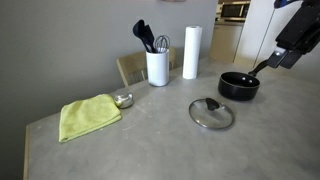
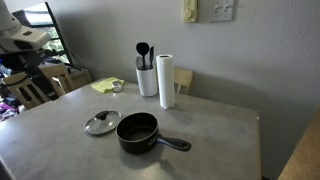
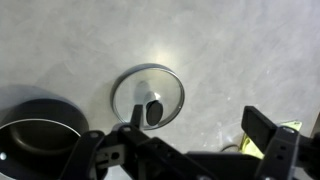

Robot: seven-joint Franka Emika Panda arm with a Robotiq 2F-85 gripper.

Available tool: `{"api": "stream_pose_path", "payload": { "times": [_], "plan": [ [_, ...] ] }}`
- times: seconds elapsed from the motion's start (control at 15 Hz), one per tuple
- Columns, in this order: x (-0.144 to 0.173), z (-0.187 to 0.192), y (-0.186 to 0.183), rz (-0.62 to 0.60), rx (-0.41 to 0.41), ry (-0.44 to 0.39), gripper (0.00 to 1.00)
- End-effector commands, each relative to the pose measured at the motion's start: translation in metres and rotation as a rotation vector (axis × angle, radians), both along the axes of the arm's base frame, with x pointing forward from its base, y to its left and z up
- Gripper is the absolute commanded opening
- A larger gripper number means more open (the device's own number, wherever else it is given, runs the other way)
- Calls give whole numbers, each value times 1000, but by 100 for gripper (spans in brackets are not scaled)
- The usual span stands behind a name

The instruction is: Pick up the lid from the table and close the pot

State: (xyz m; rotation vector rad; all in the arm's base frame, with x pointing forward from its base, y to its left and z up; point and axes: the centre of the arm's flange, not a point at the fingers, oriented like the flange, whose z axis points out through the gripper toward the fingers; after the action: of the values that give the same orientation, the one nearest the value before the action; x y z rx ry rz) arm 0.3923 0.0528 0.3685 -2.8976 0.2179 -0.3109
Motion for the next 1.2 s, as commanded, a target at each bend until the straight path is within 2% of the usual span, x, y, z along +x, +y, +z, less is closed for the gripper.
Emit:
{"api": "stream_pose_path", "payload": {
  "times": [0.0,0.27,0.33,0.53,0.67,1.13],
  "plan": [
    [44,-26,-5,110,-10,61,100],
    [67,-63,9,203,-4,90,100],
    [42,-42,4,154,-20,73,100],
    [54,-59,11,187,-18,101,100],
    [56,-67,11,194,-39,88,100],
    [98,-126,6,123,-60,61,100]
  ]
}}
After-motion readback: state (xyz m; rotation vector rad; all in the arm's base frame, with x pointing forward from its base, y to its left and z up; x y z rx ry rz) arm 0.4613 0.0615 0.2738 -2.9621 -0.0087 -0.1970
